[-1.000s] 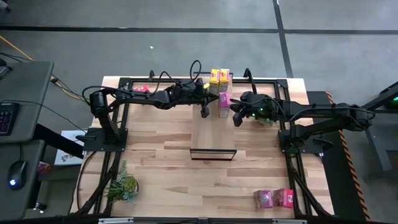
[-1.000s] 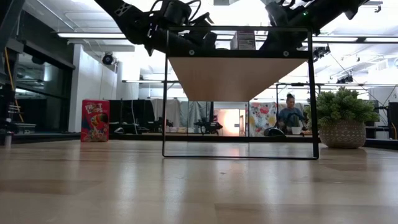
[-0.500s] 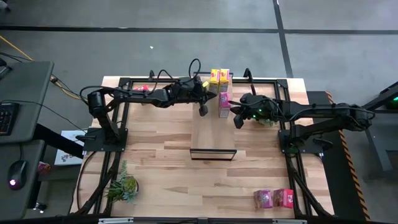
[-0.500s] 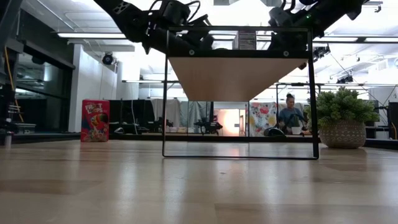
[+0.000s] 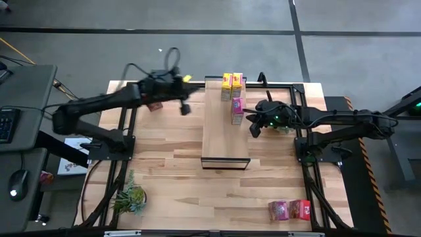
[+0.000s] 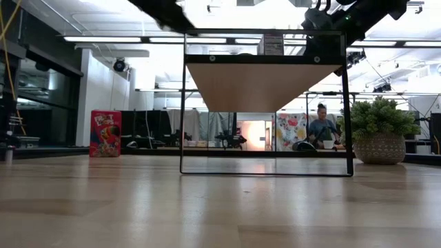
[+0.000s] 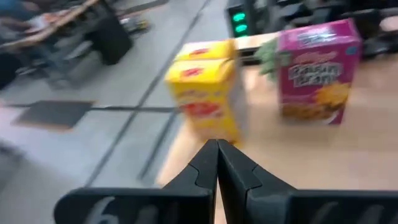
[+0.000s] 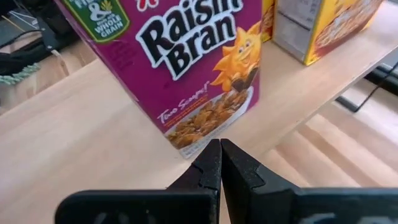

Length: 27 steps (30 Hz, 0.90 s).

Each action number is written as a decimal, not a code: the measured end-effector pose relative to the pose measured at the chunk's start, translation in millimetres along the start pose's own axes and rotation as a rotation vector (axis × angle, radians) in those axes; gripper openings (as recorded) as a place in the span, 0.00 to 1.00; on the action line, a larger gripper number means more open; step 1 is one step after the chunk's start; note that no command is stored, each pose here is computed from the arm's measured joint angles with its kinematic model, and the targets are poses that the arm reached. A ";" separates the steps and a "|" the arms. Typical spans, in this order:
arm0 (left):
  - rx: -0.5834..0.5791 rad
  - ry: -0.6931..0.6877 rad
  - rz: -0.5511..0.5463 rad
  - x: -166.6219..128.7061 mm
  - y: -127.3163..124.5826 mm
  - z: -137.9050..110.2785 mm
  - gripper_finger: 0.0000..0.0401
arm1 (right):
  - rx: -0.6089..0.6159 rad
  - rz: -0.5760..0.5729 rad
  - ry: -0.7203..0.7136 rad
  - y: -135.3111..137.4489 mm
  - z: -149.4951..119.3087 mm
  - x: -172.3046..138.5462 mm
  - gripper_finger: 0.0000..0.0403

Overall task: Stack cereal on shelf
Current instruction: Put the top red cereal box on the shelf

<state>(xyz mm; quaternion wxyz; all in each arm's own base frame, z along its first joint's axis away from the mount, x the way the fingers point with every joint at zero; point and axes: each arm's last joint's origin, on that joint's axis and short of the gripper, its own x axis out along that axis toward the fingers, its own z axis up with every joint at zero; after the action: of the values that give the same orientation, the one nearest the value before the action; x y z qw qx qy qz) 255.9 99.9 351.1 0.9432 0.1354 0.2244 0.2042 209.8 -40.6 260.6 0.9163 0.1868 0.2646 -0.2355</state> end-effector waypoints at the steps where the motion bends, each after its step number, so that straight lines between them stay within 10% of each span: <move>1: 0.002 0.009 0.038 -12.5 3.6 0.9 0.00 | -0.008 -0.002 -0.004 -0.2 0.3 -0.7 0.00; 8: -0.059 0.203 0.222 -61.5 22.5 -17.1 0.08 | -0.058 -0.045 -0.021 -1.3 0.8 -0.5 0.00; 18: -0.160 0.706 0.292 -41.2 62.4 -78.3 0.45 | -0.062 -0.045 -0.022 -1.3 0.9 -0.5 0.00; 27: -0.392 1.101 0.119 -17.8 81.6 -136.2 0.78 | -0.062 -0.045 -0.023 -1.3 0.9 -0.5 0.00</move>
<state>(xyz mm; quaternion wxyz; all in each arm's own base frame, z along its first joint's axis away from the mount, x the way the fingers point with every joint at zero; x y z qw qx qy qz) 149.7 186.1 268.5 0.6823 -0.1550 0.6312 0.3347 209.1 -41.9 261.4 0.9191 0.1497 0.2655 -0.2499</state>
